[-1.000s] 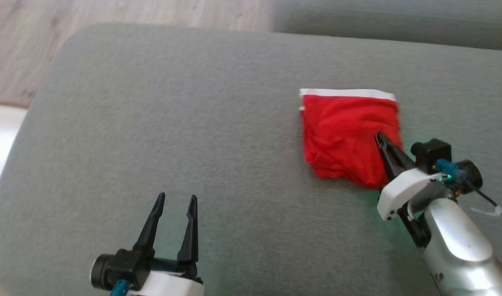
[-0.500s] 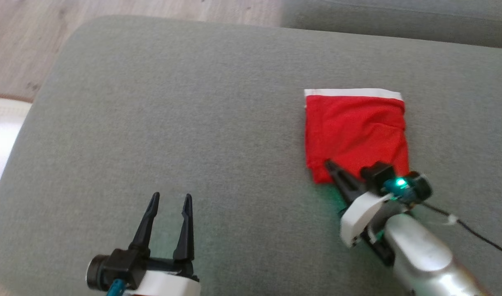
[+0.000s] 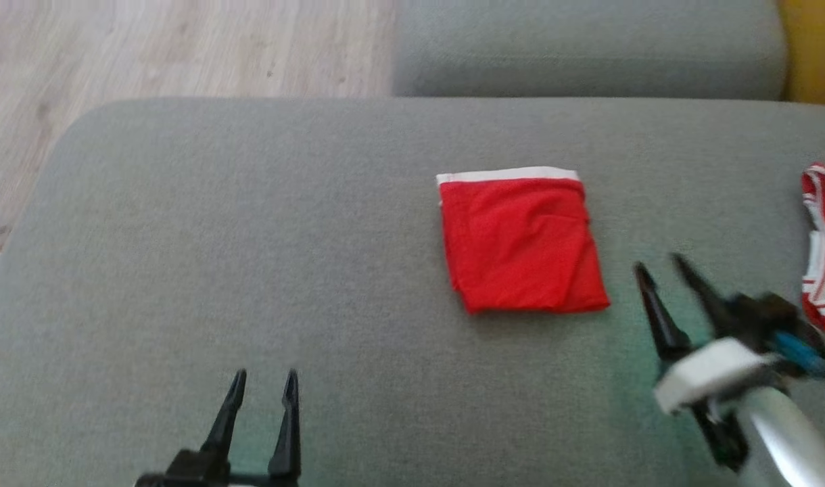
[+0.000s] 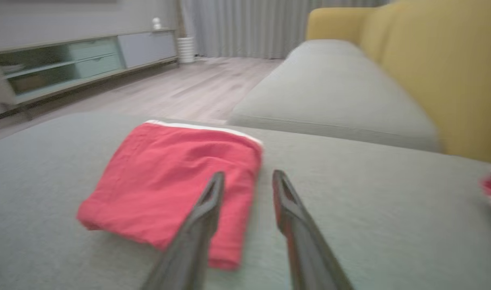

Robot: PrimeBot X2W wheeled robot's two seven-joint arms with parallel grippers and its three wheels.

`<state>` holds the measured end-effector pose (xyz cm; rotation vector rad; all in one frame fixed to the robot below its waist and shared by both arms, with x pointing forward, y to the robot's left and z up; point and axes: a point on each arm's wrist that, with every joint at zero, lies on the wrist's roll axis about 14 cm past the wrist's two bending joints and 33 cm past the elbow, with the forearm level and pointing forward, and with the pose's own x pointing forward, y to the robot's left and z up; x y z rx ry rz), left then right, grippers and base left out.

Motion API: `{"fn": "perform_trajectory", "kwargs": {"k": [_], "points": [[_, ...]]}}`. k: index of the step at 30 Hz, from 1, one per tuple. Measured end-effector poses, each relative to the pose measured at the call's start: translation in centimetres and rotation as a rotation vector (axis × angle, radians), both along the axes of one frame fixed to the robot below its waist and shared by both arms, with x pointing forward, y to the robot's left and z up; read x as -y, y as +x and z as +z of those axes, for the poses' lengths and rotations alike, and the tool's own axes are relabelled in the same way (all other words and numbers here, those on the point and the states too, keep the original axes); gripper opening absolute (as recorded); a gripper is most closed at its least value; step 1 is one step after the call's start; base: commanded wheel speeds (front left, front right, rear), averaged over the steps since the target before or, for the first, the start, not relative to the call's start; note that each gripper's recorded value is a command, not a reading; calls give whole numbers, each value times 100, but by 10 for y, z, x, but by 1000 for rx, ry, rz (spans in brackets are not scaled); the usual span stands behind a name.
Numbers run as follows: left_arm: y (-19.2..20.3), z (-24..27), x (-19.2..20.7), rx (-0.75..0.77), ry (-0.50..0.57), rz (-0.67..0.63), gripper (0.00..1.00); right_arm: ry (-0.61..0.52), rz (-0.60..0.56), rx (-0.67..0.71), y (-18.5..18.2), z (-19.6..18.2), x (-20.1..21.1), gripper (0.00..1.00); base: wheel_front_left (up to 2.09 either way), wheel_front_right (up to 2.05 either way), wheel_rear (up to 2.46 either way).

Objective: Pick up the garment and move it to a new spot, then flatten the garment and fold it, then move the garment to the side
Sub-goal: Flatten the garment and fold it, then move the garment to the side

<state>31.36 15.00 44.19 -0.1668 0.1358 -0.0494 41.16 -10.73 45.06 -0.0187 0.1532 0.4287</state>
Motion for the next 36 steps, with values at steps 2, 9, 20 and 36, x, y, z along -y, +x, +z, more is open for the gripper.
{"fn": "perform_trajectory", "kwargs": {"k": [2, 9, 20, 36], "points": [[-7, -7, 0, -22, 2, -5, 100, 11, -90, 23, -9, 6, 29, 100, 0, 0, 0], [-15, -13, -6, -35, 7, -7, 100, 26, -270, 66, -53, 12, 78, 100, 0, 0, 0], [-15, -7, -6, -13, -11, -20, 100, 42, -313, 4, -79, -9, 76, 100, 0, 0, 0], [16, -8, 13, -24, -32, -72, 100, 286, -100, -299, 38, 19, 5, 100, 0, 0, 0]]}}
